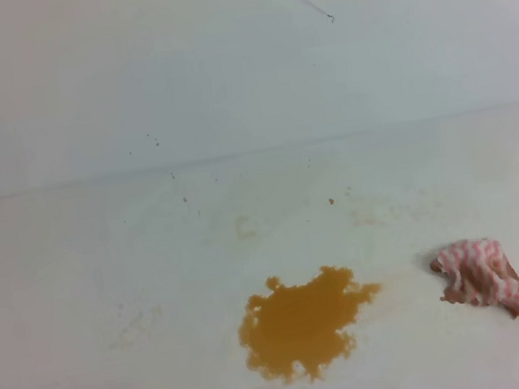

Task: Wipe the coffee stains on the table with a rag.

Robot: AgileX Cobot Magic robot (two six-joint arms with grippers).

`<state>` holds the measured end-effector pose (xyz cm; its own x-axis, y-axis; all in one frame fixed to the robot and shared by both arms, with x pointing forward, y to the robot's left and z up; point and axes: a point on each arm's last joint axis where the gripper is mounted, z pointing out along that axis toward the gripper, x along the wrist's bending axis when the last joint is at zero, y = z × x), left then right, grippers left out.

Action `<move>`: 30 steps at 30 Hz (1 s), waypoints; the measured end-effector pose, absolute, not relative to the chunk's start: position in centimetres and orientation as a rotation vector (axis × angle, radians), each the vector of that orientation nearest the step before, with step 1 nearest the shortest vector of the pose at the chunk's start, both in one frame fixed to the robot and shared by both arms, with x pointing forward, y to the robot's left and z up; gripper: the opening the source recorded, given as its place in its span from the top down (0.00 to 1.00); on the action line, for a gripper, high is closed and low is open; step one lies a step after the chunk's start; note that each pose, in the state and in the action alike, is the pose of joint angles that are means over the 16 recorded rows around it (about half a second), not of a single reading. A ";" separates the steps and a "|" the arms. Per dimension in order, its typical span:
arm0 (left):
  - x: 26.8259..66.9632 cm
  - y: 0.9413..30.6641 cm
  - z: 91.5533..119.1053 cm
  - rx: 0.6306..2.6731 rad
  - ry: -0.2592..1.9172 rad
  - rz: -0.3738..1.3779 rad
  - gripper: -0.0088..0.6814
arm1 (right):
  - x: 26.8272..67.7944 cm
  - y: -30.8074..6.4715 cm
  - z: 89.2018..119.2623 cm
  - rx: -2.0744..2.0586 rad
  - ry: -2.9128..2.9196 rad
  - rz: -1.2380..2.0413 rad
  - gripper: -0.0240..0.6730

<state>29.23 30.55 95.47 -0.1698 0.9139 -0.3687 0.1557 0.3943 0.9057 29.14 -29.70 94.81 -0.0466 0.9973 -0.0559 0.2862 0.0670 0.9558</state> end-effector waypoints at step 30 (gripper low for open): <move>29.2 30.5 95.8 0.971 1.609 0.907 0.99 | 29.1 -29.7 94.8 1.352 1.480 1.037 0.97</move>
<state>29.24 30.55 95.77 -0.1696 0.9139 -0.3687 0.1576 0.3945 0.9053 29.14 -29.70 94.81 -0.0471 0.9972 -0.0576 0.2861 0.0687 0.9557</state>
